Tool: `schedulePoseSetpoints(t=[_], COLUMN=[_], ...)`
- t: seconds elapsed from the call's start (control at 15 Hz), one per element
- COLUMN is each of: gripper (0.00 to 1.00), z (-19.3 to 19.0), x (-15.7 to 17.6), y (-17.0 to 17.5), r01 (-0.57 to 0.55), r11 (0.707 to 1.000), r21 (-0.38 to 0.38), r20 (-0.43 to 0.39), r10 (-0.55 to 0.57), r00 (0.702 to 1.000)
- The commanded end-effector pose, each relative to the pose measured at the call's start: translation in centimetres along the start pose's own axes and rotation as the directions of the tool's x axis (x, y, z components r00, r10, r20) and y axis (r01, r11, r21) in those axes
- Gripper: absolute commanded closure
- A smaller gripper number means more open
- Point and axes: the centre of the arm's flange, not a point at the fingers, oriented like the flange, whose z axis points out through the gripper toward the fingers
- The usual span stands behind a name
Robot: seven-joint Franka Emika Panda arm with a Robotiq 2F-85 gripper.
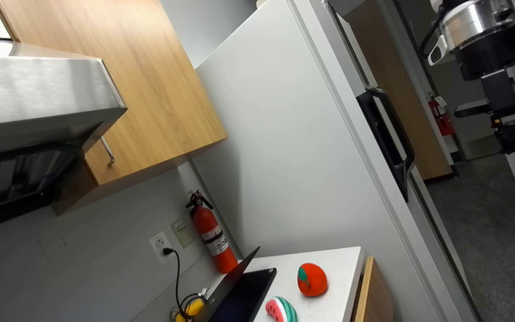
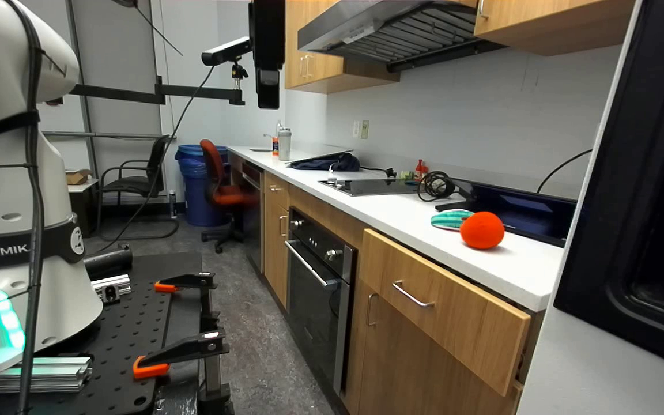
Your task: Open the drawer, pick up the orange plush toy, put it in the box that is in the drawer and close the drawer
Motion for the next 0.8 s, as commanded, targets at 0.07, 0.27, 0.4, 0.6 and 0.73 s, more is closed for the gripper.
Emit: schedulePoseSetpoints(t=[0.07,0.27,0.4,0.6,0.73], gripper=[0.0,0.0,0.0,0.0,0.0], z=[0.0,0.0,0.0,0.05,0.45], x=[0.0,0.0,0.0,0.1,0.47], y=[0.0,0.0,0.0,0.11,0.34], r01=[0.0,0.0,0.0,-0.001,0.003], r11=[1.0,1.0,1.0,1.0,1.0], r21=[0.0,0.0,0.0,0.005,0.001], r20=[0.0,0.0,0.0,0.002,0.016], r10=[0.0,0.0,0.0,0.001,-0.003], r00=[1.0,1.0,1.0,1.0,1.0])
